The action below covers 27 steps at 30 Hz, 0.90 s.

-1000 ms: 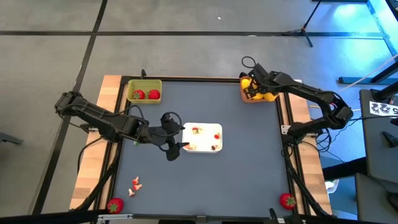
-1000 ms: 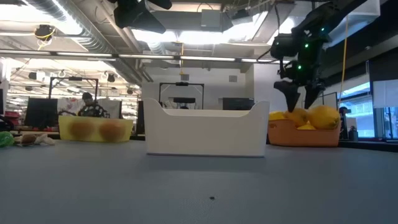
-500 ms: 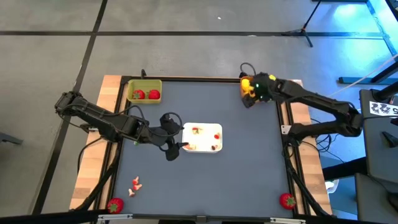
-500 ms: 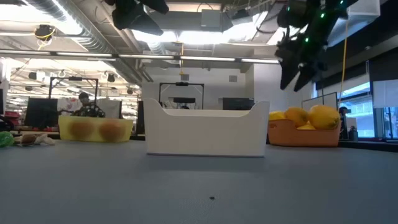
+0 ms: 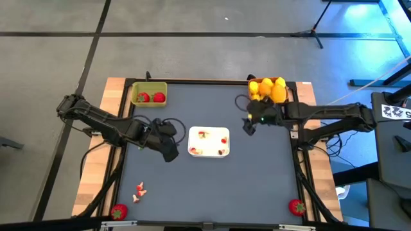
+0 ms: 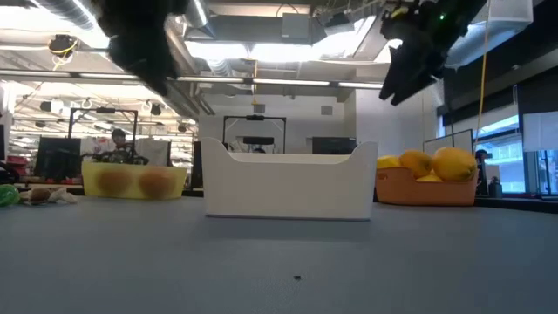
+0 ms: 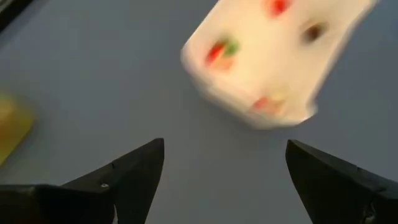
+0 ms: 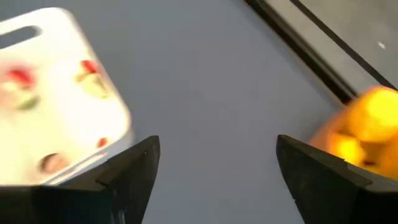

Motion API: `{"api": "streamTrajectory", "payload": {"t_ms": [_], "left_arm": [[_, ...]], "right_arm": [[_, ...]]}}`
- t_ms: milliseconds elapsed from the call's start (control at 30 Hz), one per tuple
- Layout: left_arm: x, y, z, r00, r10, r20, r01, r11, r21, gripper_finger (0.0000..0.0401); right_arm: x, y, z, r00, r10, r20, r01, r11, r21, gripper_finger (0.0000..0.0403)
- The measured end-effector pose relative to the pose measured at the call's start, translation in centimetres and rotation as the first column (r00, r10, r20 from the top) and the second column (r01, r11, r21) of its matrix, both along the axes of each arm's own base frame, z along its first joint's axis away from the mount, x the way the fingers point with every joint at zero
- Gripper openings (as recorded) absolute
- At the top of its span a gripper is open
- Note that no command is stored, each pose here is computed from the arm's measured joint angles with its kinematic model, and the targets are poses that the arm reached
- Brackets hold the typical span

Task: Sort produce into baskets
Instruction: Put the brown mushroom into the white bin

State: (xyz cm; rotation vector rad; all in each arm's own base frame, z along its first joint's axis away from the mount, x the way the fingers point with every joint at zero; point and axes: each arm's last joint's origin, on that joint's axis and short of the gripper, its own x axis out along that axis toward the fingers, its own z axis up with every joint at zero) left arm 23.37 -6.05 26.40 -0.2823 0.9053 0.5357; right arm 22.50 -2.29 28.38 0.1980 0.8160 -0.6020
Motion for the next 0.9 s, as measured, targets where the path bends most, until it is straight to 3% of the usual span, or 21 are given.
{"api": "streamTrajectory", "payload": {"t_ms": [167,400,567,833,900], "left_arm": [[-2.1,0.7,-0.7,0.969,0.195,-0.151,-0.198,0.98,-0.008,0.0328],[-4.2,1.2,-1.0,0.871,0.39,-0.3,-0.411,0.912,-0.006,0.0328],[-4.4,1.6,-1.6,0.832,0.44,-0.339,-0.47,0.883,-0.009,0.0328],[-5.4,3.6,-5.2,0.731,0.485,-0.479,-0.564,0.826,-0.024,0.0328],[-5.4,4.0,-5.9,0.732,0.477,-0.486,-0.566,0.823,-0.044,0.0326]], "right_arm": [[0.8,2.1,0.0,0.995,0.09,0.037,-0.09,0.996,-0.003,0.0319],[1.7,3.6,-0.8,0.988,0.153,0.019,-0.153,0.988,-0.002,0.0319],[2.1,3.9,-1.2,0.986,0.164,0.011,-0.164,0.987,-0.001,0.0319],[2.6,3.9,-1.9,0.987,0.161,-0.022,-0.161,0.987,0.0,0.0319],[2.8,4.0,-2.0,0.987,0.161,-0.022,-0.161,0.987,0.0,0.0319]]}}
